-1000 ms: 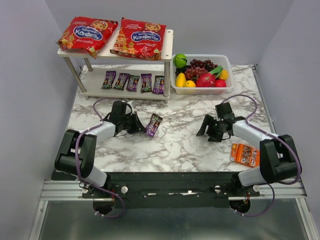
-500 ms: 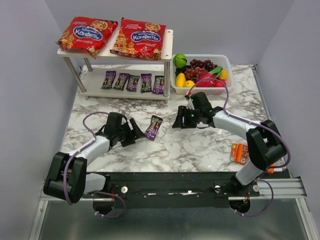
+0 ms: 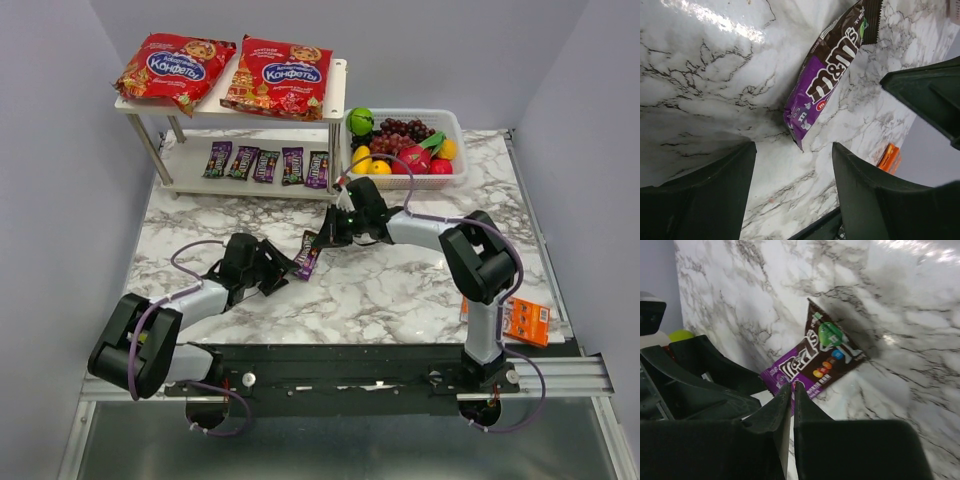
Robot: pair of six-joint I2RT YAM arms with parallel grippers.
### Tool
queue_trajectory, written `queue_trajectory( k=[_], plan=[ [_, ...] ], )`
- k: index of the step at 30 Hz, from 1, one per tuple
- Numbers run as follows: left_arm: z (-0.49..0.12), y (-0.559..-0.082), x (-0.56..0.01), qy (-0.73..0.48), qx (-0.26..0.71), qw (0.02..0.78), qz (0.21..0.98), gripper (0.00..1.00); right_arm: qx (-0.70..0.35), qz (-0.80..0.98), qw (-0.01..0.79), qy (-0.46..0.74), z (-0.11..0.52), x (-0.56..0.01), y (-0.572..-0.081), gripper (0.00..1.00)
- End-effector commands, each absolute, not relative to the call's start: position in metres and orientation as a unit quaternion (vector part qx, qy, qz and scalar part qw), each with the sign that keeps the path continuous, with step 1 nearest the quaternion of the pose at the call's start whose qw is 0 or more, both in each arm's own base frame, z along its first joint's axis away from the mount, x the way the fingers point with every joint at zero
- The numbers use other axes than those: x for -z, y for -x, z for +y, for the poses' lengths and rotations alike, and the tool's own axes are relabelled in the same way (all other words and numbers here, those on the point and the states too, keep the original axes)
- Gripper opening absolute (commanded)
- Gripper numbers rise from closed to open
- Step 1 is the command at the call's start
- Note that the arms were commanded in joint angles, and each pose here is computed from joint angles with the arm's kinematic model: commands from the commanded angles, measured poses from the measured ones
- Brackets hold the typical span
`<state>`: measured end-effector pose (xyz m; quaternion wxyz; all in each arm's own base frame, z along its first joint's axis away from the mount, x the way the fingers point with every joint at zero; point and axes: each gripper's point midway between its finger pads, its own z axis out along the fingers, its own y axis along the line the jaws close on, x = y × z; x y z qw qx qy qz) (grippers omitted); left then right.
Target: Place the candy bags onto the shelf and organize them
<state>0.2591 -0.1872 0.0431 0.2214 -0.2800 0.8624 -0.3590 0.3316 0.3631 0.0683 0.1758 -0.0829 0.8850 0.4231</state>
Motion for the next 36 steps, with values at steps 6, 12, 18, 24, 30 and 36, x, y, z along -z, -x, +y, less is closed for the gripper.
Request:
queue_trajectory(
  k=[6,12,18,24,30,36],
  plan=[
    [-0.178,-0.262,-0.021,0.365,0.336,0.227,0.838,0.62,-0.471,0.867,0.134,0.094,0.399,-0.046,-0.314,0.09],
    [-0.188,-0.271,-0.015,0.374,0.345,0.219,0.833,0.6,-0.432,0.892,0.123,0.039,0.393,-0.016,-0.322,0.08],
    [-0.197,-0.272,-0.005,0.389,0.341,0.2,0.833,0.59,-0.407,0.907,0.107,0.012,0.389,0.003,-0.326,0.08],
    [-0.19,-0.262,0.006,0.409,0.314,0.194,0.834,0.48,-0.407,0.908,0.102,-0.009,0.392,-0.004,-0.329,0.08],
    [-0.183,-0.266,0.009,0.418,0.291,0.207,0.835,0.28,-0.414,0.906,0.09,-0.013,0.394,-0.011,-0.325,0.08],
    [-0.179,-0.261,0.011,0.399,0.268,0.204,0.853,0.0,-0.406,0.908,0.097,-0.018,0.393,-0.016,-0.331,0.09]
  ],
)
